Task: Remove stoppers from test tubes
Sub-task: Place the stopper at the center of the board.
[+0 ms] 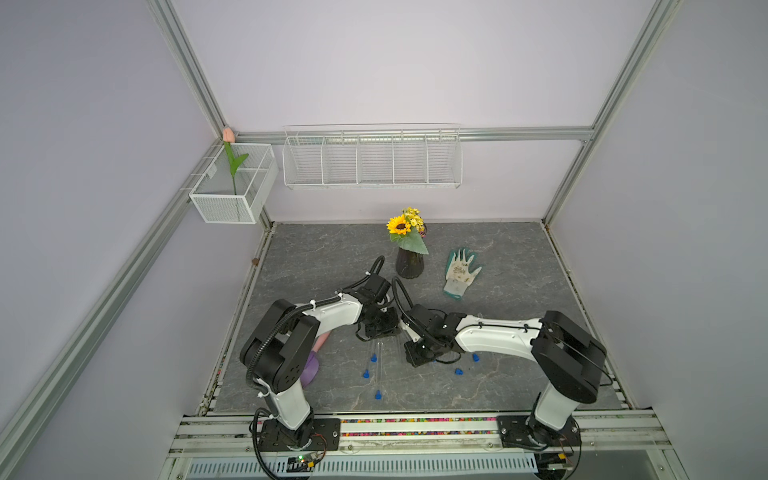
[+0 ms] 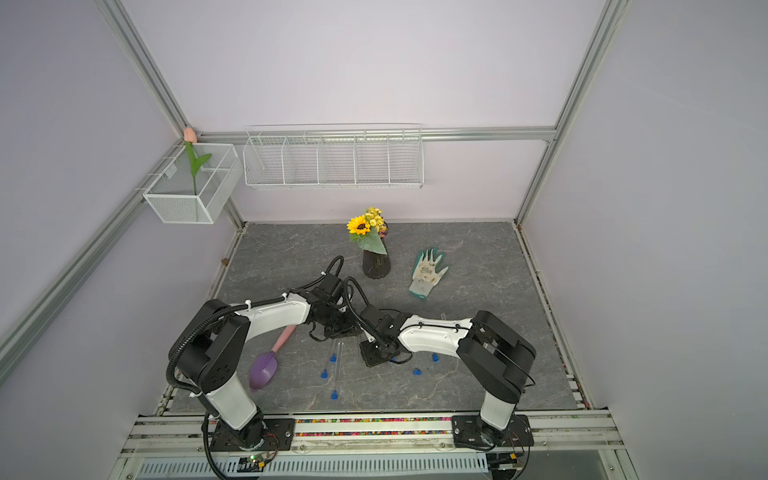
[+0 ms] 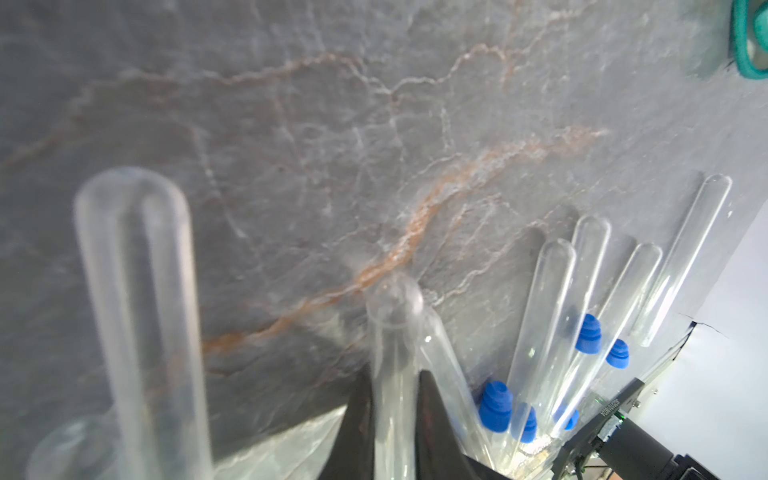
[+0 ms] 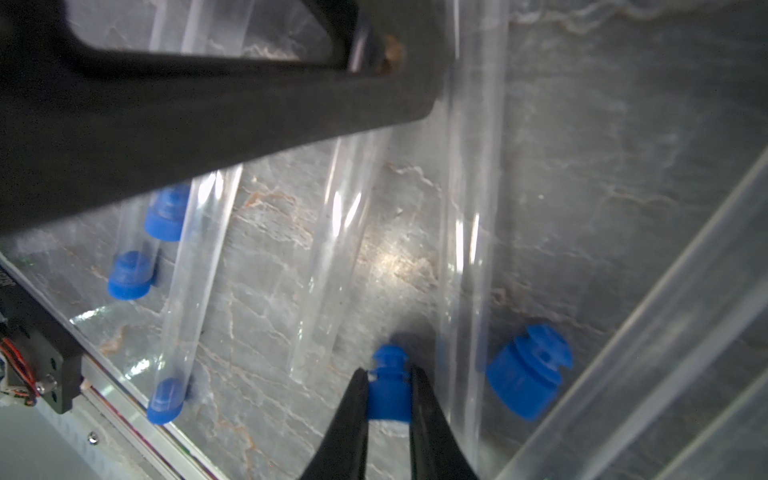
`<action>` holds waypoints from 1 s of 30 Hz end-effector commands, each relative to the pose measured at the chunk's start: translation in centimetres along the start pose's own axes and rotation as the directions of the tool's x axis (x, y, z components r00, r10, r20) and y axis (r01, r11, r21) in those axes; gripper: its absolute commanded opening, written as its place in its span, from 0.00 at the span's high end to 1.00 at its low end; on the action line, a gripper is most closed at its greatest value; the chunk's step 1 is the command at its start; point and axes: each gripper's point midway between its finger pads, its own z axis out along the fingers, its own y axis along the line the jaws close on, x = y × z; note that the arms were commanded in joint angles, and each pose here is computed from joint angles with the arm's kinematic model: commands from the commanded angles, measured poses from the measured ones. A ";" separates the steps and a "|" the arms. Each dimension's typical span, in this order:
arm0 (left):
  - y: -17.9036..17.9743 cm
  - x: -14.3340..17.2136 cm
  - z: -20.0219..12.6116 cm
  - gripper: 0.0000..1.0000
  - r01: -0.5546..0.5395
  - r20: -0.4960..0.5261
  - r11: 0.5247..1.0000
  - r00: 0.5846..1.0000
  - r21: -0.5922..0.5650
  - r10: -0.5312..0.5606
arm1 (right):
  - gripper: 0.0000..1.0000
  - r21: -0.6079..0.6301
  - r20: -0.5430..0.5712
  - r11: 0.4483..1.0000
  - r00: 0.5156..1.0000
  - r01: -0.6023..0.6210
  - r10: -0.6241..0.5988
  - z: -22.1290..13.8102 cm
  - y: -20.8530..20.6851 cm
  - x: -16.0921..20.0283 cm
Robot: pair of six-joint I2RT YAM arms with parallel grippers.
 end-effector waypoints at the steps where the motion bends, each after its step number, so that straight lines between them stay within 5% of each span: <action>1: 1.3 0.3 1.1 0.89 0.015 -0.015 0.999 1.000 -0.052 -0.016 | 0.75 0.011 -0.022 1.000 1.000 0.012 -0.012 0.6 0.0 0.4; 30: 1.7 0.7 2.1 0.70 0.020 -0.047 0.998 0.999 -0.055 -0.022 | 0.63 -0.005 0.041 0.999 0.998 0.049 -0.048 -2.4 1.5 -0.3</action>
